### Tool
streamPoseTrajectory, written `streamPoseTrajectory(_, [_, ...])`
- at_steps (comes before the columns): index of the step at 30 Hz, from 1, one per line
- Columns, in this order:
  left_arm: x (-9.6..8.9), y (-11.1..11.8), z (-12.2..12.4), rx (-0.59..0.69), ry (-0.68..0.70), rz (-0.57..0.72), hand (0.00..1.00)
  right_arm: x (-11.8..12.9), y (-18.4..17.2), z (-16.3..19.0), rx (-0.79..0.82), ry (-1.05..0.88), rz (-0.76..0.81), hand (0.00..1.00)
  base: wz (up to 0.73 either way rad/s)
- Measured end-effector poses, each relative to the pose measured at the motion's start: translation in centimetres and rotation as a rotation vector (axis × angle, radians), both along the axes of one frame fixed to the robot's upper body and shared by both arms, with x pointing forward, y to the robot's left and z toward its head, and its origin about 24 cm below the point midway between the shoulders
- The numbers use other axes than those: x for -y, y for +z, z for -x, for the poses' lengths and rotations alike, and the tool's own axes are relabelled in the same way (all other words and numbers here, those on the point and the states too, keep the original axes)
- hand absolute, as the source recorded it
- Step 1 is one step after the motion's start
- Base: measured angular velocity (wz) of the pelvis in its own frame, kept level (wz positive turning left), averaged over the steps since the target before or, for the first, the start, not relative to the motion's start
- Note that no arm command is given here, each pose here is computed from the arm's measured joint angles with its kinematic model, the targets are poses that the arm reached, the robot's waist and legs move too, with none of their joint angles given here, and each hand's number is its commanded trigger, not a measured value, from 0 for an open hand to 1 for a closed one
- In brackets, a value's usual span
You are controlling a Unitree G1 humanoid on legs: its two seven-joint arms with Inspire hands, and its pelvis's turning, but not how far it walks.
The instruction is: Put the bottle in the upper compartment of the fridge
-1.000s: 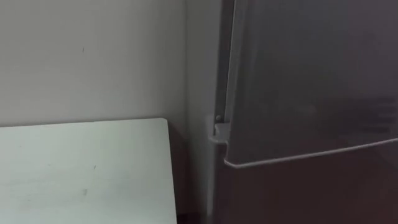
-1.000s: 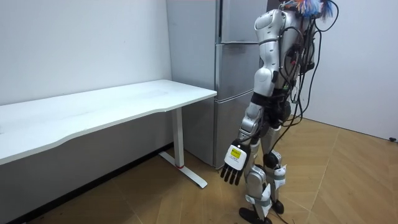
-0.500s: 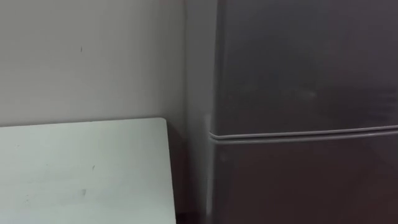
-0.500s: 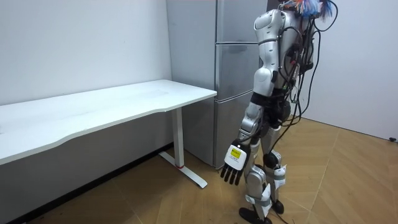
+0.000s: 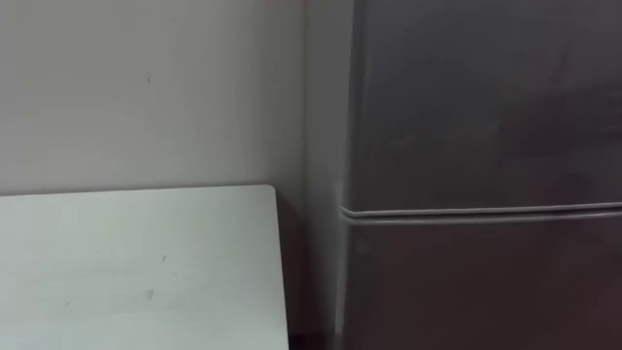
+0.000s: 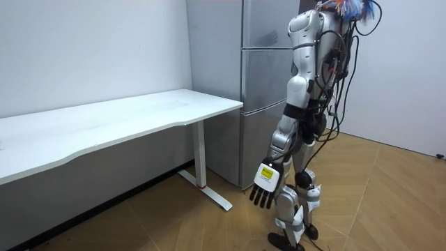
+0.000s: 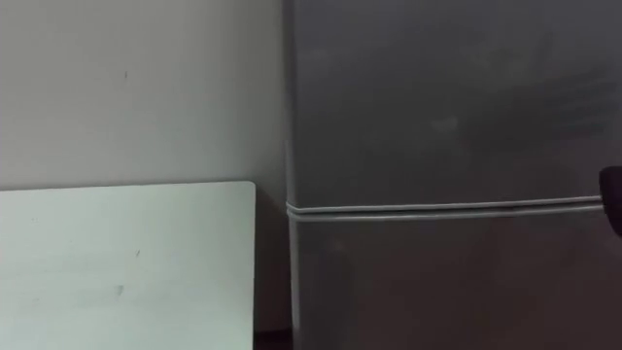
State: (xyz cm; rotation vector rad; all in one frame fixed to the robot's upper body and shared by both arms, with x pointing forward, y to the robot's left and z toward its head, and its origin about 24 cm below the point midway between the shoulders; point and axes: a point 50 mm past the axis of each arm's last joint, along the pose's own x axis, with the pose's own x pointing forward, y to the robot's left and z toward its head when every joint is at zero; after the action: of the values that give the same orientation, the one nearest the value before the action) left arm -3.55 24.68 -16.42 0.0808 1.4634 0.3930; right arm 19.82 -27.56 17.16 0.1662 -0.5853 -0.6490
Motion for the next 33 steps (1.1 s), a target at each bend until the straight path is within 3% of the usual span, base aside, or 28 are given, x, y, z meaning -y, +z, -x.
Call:
streamPoseTrajectory(7, [0.0, -0.1, -1.0, 0.016, -0.058, 0.003, 0.0, -2.6, 2.2, -1.9, 0.073, 0.132, 0.128, 0.0, 0.05])
streamPoseTrajectory(21, [-0.9, 0.0, -2.1, -0.006, -0.101, 0.022, 0.0, -1.8, -0.3, -5.5, -0.084, 0.005, 0.19, 0.0, 0.01])
streamPoseTrajectory(33, [-1.8, 0.3, -1.7, -0.059, -0.116, 0.006, 0.0, -0.9, -1.4, -7.9, -0.196, -0.126, 0.22, 0.0, 0.03])
